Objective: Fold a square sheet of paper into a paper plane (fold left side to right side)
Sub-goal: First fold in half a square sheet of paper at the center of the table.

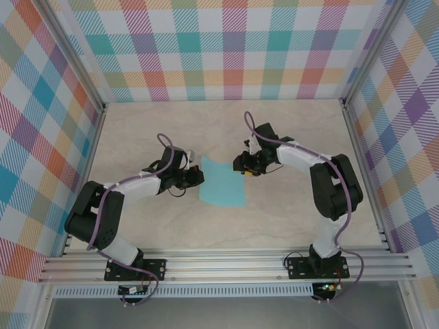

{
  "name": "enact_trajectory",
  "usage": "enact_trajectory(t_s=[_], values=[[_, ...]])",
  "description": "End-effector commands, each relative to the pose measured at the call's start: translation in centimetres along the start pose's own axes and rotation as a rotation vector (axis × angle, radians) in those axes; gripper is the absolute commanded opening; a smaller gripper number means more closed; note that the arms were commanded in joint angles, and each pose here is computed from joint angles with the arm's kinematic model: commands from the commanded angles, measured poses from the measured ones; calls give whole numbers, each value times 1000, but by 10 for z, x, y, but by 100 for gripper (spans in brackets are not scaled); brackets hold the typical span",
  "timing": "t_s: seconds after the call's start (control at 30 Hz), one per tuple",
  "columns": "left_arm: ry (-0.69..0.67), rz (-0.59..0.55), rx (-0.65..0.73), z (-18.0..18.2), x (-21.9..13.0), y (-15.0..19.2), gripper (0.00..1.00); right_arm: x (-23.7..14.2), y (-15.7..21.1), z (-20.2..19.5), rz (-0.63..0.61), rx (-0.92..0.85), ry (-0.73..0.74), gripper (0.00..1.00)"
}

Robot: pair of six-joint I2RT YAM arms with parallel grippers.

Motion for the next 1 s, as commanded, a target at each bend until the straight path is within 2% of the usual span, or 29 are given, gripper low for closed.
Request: enact_trajectory(t_s=[0.0, 0.13, 0.3, 0.57, 0.8, 0.97], values=[[28, -10, 29, -13, -5, -7, 2, 11, -11, 5, -15, 10, 9, 41], [71, -14, 13, -21, -4, -11, 10, 23, -6, -15, 4, 37, 84, 41], [144, -25, -2, -35, -2, -17, 25, 34, 3, -32, 34, 68, 130, 41], [254, -18, -10, -65, 8, -22, 44, 38, 10, -35, 34, 93, 91, 43], [269, 12, -2, -74, 22, -19, 47, 10, -5, -13, -41, 78, -1, 50], [274, 23, -4, -76, 28, -17, 44, -23, -12, 5, -89, 56, -121, 57]])
Point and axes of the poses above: each hand's point on the last joint's axis, 136 mm out from that joint toward the fingers, its own x axis out along the fingers, its own z axis along the line the jaws close on, y = z × x, the point moved 1 cm from there along -x, back along the fingers, and after that the axes turned 9 degrees about x, right-handed, at the moved point
